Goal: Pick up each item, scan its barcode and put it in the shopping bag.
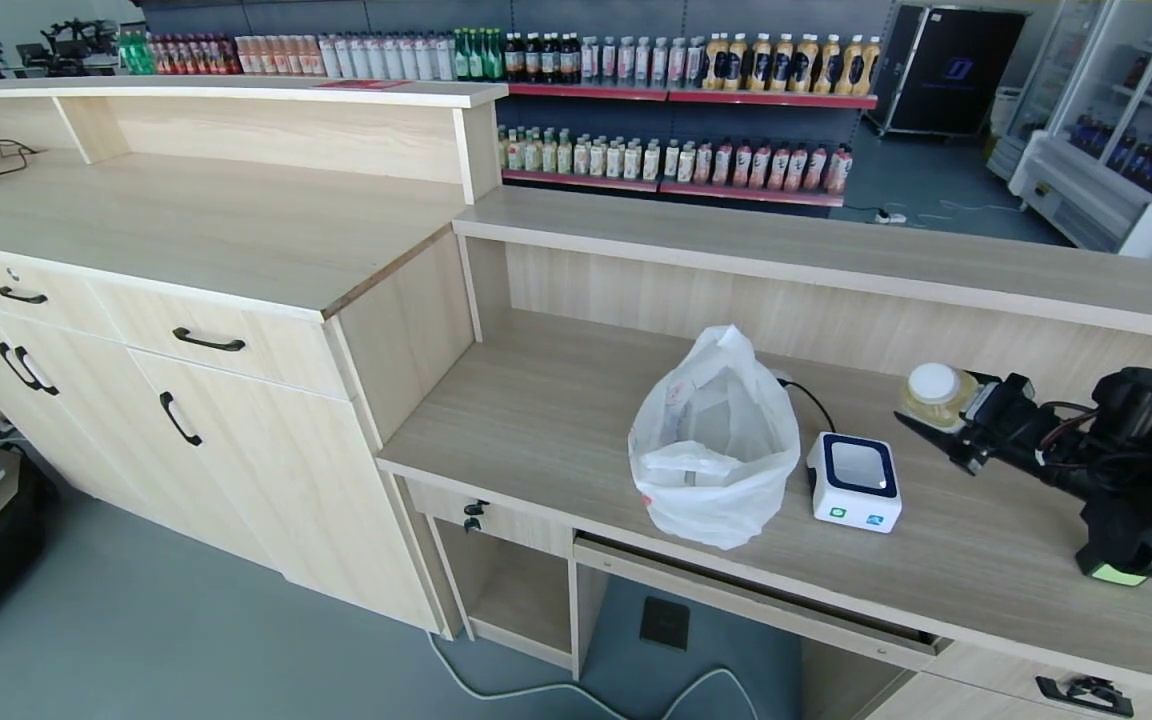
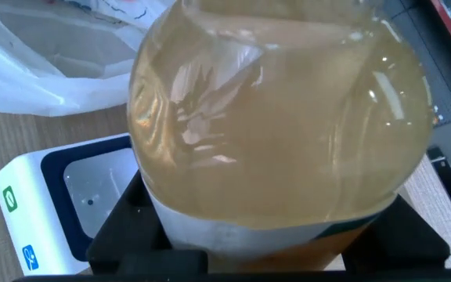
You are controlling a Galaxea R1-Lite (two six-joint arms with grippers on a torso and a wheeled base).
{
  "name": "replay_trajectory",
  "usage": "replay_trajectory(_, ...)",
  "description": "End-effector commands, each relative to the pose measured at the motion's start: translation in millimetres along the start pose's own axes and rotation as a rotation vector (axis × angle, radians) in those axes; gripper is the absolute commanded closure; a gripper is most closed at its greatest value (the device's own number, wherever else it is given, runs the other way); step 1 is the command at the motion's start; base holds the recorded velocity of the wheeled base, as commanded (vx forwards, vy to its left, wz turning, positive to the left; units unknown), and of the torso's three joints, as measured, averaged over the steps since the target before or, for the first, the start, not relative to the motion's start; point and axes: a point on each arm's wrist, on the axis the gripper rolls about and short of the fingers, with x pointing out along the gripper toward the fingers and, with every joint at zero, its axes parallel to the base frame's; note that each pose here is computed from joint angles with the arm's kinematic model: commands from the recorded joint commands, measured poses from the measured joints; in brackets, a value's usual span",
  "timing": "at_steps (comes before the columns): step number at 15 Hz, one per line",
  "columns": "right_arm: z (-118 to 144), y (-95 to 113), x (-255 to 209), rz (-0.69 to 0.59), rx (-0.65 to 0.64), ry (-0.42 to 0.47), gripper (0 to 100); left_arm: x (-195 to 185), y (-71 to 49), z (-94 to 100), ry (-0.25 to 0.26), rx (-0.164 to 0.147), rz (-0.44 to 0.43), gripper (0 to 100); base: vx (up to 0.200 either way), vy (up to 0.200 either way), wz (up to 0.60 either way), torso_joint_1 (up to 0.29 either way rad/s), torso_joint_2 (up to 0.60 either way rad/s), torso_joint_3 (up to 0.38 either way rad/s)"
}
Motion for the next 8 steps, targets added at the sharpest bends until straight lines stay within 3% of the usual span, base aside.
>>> replay_trajectory(1,-4.5,6.1,1.7,0.012,-0.013,0.006,100,0.0,0.0,0.0,0.0,0.0,0.0,0,0.0,0.0,0.0,0.0,0.0,0.0)
replay_trajectory(8,-9.1,6.3,5.6,0.008,-0.043,0.004,100,0.1,0.0,0.0,0.001,-0.002,0.0,0,0.0,0.0,0.0,0.0,0.0,0.0)
